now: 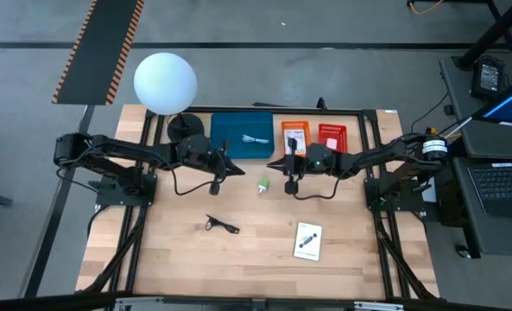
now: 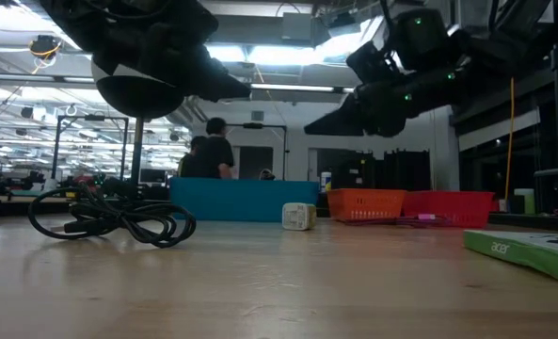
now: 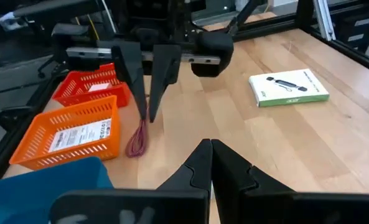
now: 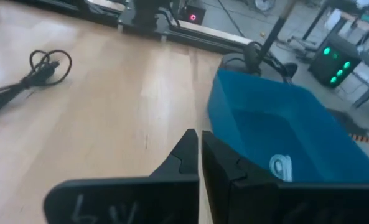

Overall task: Pick and place items into bin
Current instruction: Put the black charger cable into the blue bin

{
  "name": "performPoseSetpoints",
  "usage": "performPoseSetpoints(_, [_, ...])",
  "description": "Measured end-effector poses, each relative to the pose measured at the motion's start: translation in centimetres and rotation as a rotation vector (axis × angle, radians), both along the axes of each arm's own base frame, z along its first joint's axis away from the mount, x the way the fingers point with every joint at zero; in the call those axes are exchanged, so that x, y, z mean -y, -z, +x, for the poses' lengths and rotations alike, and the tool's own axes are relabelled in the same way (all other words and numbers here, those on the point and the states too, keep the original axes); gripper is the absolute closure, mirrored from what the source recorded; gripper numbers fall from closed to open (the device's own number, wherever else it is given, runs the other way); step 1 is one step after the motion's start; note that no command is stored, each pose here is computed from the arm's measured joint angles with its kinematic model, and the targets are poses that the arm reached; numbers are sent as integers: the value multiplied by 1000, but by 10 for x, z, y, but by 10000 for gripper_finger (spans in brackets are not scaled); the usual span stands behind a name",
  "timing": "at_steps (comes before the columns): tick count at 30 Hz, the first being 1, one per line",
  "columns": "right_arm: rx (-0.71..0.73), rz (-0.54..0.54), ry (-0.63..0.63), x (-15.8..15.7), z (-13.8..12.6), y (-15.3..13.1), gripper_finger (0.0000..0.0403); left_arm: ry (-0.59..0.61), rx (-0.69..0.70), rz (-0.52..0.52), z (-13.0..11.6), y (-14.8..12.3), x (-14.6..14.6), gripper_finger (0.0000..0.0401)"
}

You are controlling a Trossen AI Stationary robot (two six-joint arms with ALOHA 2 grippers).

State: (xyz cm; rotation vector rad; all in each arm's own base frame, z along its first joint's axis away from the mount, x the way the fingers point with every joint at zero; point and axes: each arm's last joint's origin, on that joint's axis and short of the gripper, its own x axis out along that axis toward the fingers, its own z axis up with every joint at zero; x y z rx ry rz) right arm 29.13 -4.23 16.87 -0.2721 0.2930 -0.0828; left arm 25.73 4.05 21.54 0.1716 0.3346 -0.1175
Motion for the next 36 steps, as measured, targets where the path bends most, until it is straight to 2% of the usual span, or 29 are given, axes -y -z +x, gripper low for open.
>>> performPoseSetpoints(5, [10,103,22,-2,0,1,398,31,-50,26,-1,5,5,398])
performPoseSetpoints(9, [4,132,5,-9,1,1,398,49,-54,30,-1,5,9,400])
performPoseSetpoints(14, [-116,172,-34,-27,3,7,398,61,-58,-2,0,5,15,398])
performPoseSetpoints(16, [-147,198,-11,-36,6,5,398,67,-60,-15,0,5,18,398])
performPoseSetpoints(19, [-194,171,11,-48,10,2,398,85,-64,-15,0,6,23,400])
performPoseSetpoints(23, [-227,176,-15,-65,17,-9,398,103,-65,-26,1,6,29,398])
performPoseSetpoints(29, [-377,207,-35,-86,22,-23,398,131,-62,-16,1,5,35,399])
performPoseSetpoints(36, [-572,302,31,-105,23,-53,399,129,-61,-13,1,5,34,394])
